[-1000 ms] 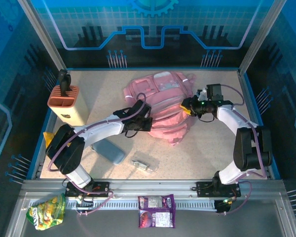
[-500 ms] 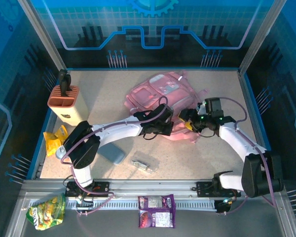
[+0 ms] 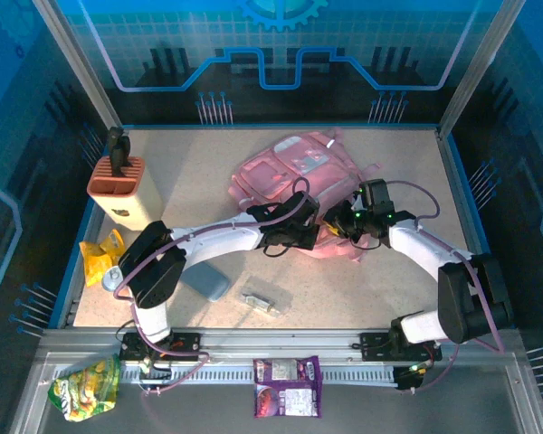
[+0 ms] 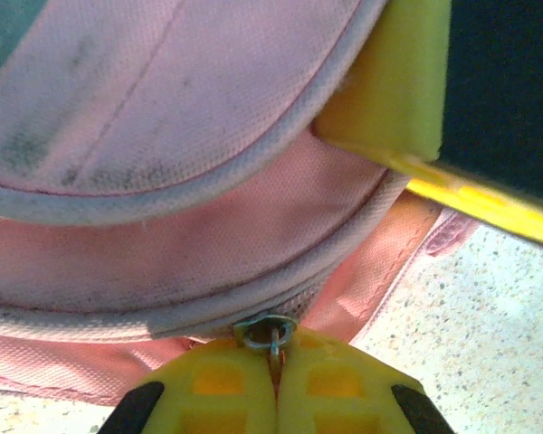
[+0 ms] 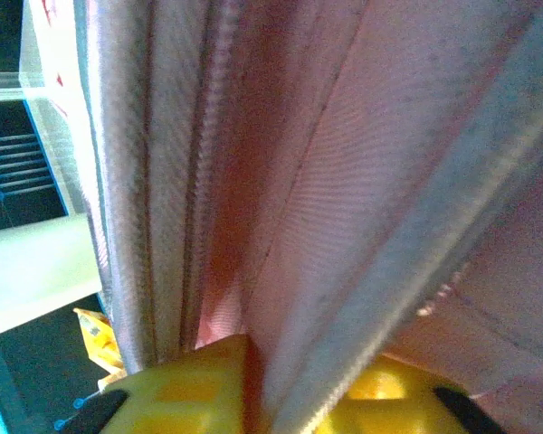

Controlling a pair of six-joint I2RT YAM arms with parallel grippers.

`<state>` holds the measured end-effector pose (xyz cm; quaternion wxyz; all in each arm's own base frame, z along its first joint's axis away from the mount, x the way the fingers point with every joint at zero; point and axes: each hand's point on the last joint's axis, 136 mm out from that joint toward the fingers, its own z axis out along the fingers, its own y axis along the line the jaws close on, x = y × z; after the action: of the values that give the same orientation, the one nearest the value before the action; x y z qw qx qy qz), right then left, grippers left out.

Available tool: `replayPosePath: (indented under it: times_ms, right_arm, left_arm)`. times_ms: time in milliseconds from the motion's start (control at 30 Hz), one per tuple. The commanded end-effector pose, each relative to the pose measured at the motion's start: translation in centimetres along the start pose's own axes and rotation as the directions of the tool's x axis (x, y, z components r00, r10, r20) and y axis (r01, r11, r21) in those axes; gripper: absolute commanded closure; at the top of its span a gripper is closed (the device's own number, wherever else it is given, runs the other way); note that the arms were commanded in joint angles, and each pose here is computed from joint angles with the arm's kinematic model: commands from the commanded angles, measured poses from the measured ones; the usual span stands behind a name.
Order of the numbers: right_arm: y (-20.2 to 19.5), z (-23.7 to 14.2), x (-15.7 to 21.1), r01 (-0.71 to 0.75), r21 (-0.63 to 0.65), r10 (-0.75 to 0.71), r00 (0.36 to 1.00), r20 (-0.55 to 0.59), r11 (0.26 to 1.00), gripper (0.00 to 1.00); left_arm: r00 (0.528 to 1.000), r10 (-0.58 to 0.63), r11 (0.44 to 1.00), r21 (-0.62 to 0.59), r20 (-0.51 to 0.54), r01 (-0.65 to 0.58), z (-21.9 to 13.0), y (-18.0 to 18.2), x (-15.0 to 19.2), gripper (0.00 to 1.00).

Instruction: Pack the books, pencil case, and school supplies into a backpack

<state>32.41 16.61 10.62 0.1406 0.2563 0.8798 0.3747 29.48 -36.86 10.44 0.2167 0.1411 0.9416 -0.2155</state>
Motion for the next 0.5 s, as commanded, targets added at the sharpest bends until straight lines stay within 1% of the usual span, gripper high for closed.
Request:
replayPosePath:
  times_ms: [0,67,167,233,367,467]
  right_arm:
    - [1.7,-0.6,-2.3,0.045,-0.048,-0.042,0.997,0.068,0.998,0.92]
    - [1.8,-0.9,-2.6,0.051,-0.063,-0.046,0.997,0.065,0.997,1.0]
    - [1.7,-1.5,-3.1,0.04,-0.067,-0.036,0.997,0.061,0.997,1.0]
    - [1.5,-1.9,-3.3,0.035,-0.074,-0.03,0.998,0.061,0.997,1.0]
    - [1.4,-2.3,-3.0,0.037,-0.079,-0.033,0.999,0.041,0.996,1.0]
    - [1.5,-2.1,-2.4,0.04,-0.087,-0.038,0.999,0.026,0.995,1.0]
  left_arm:
    - [0.994,0.108,0.993,-0.045,0.017,-0.107,-1.4,0.1,-0.8,1.0]
    - [0.991,0.132,0.981,-0.146,0.007,-0.13,-1.7,2.4,-0.9,1.0]
    - [0.994,0.108,0.968,-0.227,0.004,-0.104,-2.3,5.6,-1.4,1.0]
    - [0.998,0.057,0.972,-0.231,0.029,-0.049,-2.6,7.7,-2.1,1.0]
    - [0.994,-0.089,0.971,-0.216,0.071,0.102,-2.7,12.2,-3.4,1.0]
    - [0.983,-0.147,0.96,-0.222,0.107,0.168,-2.6,14.5,-5.0,1.0]
